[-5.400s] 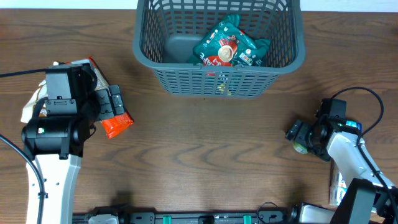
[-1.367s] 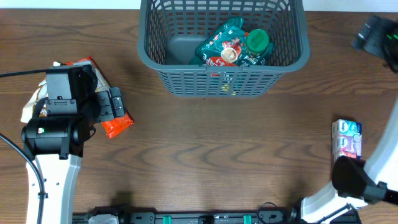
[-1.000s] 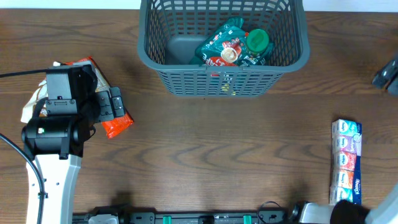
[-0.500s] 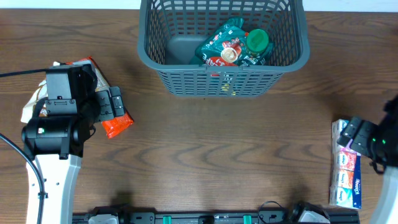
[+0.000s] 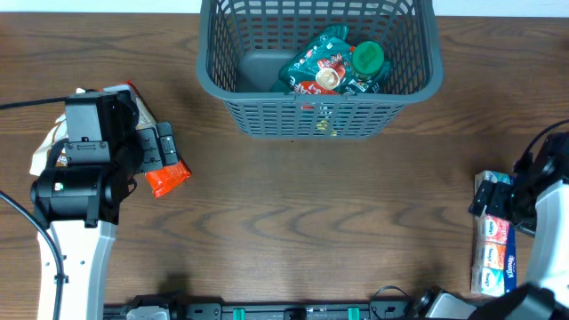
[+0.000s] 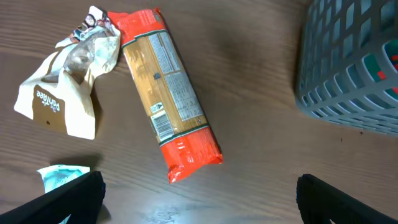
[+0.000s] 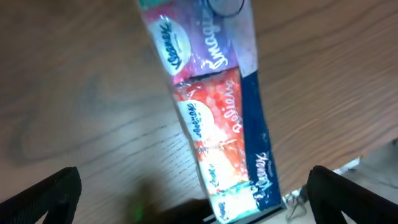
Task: Pack container
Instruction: 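Lower right gripper onto the Kleenex tissue stack and grasp it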
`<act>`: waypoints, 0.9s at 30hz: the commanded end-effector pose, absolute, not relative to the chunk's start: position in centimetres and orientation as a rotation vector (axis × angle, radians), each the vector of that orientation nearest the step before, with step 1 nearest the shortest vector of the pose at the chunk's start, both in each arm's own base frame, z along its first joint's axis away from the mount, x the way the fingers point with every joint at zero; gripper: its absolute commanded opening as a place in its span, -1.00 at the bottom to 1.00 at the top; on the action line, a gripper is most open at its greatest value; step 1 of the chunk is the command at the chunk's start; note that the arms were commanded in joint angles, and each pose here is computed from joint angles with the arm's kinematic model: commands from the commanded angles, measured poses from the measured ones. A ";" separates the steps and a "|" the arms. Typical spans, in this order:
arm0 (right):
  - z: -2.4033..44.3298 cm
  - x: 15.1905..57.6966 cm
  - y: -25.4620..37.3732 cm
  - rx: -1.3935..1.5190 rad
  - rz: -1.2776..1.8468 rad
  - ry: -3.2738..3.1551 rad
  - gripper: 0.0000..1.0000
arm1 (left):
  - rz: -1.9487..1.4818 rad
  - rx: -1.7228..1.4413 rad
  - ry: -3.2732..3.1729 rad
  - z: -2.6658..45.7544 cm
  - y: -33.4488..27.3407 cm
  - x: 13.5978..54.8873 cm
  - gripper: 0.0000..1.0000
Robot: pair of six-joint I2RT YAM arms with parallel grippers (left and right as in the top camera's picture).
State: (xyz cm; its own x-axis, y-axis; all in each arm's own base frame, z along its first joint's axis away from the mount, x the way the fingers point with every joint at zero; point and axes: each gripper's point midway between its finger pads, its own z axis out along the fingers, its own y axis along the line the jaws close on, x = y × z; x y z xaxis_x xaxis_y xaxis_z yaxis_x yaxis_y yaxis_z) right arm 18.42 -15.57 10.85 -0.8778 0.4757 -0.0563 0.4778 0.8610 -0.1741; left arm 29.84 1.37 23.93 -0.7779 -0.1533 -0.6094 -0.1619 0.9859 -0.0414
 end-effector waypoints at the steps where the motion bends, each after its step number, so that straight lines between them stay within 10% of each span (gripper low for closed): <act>1: 9.9 18.1 -16.5 0.805 -0.276 3.036 0.99 | 0.030 -0.220 2.450 24.8 1.7 30.0 0.97; 27: 4.3 21.0 -18.0 0.450 -0.212 2.946 0.98 | 0.028 -0.219 2.434 25.1 1.7 30.3 0.97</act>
State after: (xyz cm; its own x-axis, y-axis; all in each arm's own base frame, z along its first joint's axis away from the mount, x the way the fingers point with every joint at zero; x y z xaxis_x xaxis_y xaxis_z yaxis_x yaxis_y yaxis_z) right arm 21.17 -18.38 5.22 -0.9362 0.3056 -0.1734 0.3296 0.9349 -0.1317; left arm 30.11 1.37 24.14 -0.7692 -0.1532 -0.6203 -0.1613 0.9860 -0.0435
